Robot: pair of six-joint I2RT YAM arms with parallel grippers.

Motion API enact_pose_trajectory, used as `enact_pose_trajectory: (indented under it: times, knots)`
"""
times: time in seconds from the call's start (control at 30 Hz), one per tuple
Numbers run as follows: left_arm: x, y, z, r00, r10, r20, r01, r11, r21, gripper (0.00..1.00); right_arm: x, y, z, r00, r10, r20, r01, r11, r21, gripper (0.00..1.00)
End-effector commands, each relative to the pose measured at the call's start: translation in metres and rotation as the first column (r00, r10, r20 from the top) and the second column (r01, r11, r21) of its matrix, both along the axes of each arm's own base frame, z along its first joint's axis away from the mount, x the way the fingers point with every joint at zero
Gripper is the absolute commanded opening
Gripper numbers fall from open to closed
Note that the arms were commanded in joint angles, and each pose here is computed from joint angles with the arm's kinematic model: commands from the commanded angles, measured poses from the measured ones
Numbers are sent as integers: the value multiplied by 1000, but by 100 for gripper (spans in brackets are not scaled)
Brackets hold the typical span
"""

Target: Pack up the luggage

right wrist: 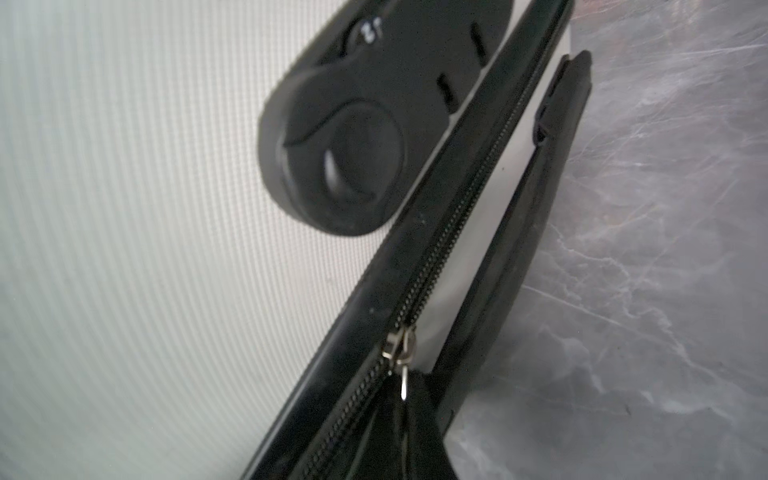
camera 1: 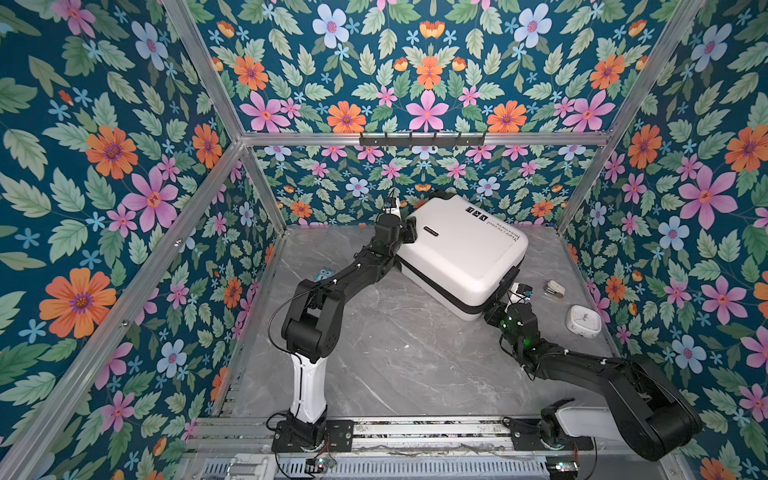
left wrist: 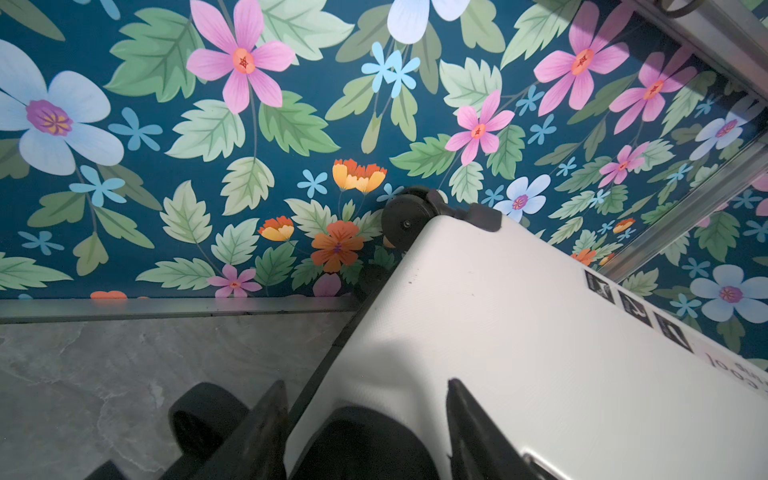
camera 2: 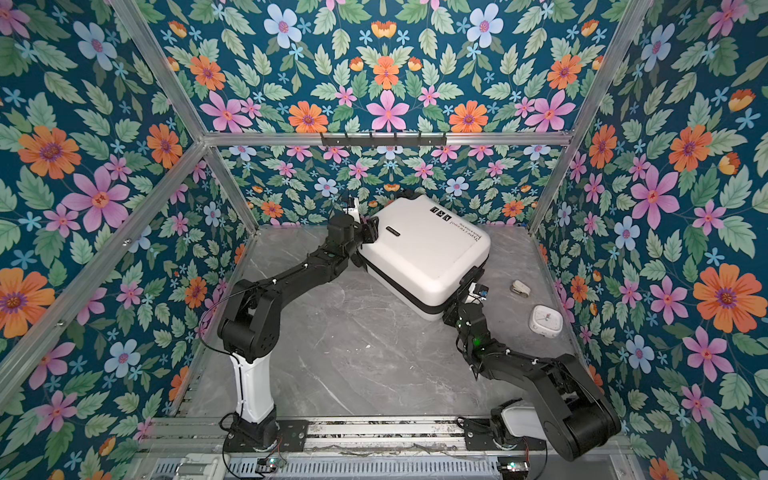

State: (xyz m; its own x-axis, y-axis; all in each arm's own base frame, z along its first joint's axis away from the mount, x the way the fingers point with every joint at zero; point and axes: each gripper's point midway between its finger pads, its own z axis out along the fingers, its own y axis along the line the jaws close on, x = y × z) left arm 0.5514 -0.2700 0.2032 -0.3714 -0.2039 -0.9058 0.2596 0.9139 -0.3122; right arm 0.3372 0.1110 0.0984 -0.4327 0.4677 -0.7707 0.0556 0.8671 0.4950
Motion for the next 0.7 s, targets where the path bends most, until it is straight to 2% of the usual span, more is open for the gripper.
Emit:
enact_pose_trajectory:
  times: [0.0,0.2,0.4,0.53,0.67]
  knots:
    - [-135,85,-191,673,159,-722,236,879,414,60,-18,39,0,986,162,-31,-163,986,-33,0]
    - [-131,113,-174,685,189,-704,191,886,423,63,-37,97,5,972,235,0,-235,972,-24,0]
    - [-130,136,-143,711,219,-668,141,887,441,68,-55,154,-19,947,319,-36,-320,947,-28,0]
    - [-130,135,-113,743,202,-638,117,900,421,71,-64,185,-32,932,360,-50,-361,932,-22,0]
    - [-132,110,-72,795,145,-589,121,914,388,72,-67,209,-43,926,372,-71,-375,927,-33,0]
